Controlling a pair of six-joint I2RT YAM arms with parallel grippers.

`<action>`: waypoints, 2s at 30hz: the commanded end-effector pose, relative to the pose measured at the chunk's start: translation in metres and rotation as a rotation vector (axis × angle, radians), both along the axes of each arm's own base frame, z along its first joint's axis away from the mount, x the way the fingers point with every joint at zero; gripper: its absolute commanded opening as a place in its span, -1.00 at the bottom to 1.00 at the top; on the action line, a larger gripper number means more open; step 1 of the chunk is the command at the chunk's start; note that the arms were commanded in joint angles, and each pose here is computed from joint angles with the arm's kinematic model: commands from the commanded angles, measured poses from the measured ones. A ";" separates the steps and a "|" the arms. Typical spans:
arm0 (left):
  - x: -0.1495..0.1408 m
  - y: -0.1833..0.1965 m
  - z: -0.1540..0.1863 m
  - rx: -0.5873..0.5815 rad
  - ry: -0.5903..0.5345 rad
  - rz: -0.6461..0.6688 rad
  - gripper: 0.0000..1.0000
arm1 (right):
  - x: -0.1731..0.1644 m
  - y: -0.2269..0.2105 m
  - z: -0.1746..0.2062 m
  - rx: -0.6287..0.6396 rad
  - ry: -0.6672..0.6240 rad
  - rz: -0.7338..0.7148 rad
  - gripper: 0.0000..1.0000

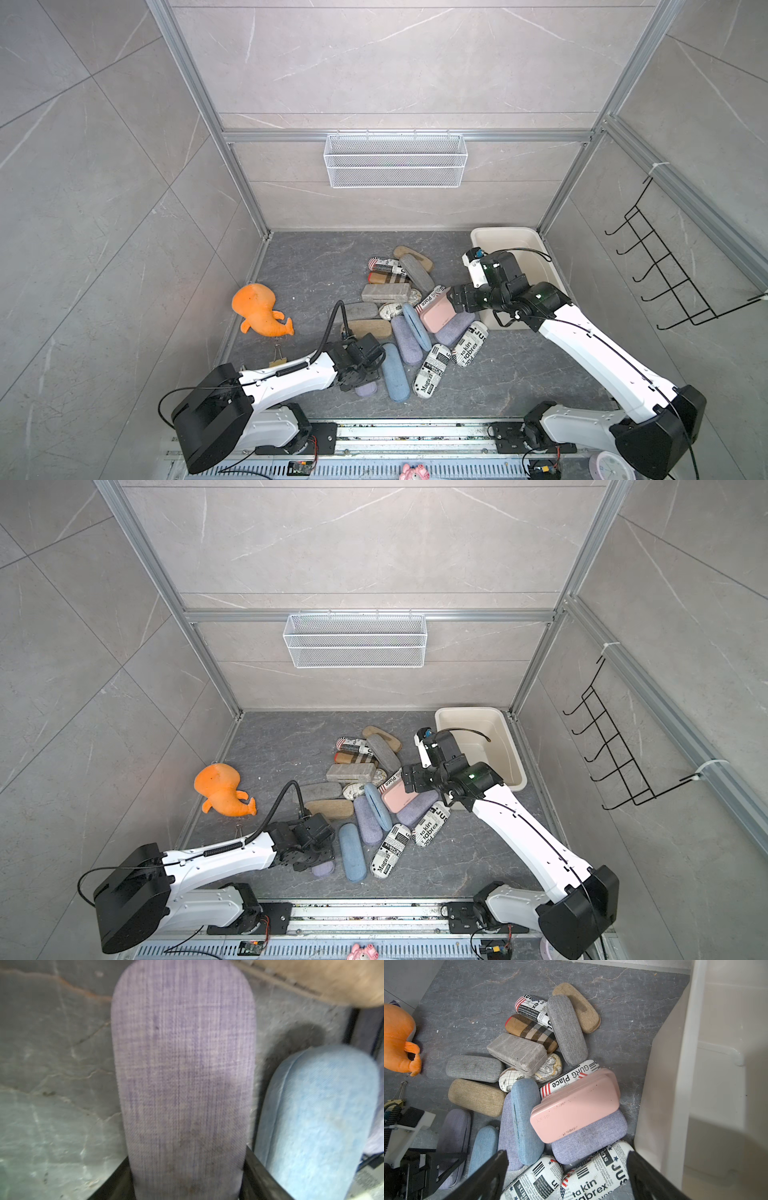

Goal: Put the glasses cases into the storage boxes
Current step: Pick up the glasses case at the center of the board, then place the glasses case in the storage box.

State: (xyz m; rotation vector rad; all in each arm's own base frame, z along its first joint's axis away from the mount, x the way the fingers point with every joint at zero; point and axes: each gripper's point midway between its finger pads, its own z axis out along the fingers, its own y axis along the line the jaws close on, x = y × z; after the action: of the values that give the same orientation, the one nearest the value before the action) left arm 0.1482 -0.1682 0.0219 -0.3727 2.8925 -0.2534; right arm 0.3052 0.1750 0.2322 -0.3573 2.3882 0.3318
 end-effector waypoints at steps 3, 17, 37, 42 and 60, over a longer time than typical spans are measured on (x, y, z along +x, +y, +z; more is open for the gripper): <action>-0.012 0.008 0.024 -0.005 -0.036 -0.115 -0.06 | -0.006 0.007 0.013 0.056 0.004 0.011 0.81; 0.032 -0.052 0.174 -0.302 -0.685 -0.470 -0.18 | -0.007 0.040 0.041 0.276 -0.028 0.082 0.83; 0.078 -0.147 0.254 -0.543 -1.029 -0.555 -0.17 | -0.045 0.110 0.065 0.484 -0.011 0.263 0.79; 0.074 -0.145 0.254 -0.554 -1.026 -0.562 -0.16 | -0.042 0.122 0.049 0.474 0.034 0.278 0.64; 0.082 -0.134 0.240 -0.517 -1.006 -0.477 0.52 | -0.040 0.139 0.053 0.474 0.029 0.283 -0.43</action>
State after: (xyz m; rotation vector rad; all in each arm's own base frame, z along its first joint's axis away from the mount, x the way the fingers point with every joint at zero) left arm 0.2245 -0.3069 0.2392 0.3804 1.9167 -0.9381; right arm 0.2647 0.3147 0.2681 -0.4952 2.2261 1.0181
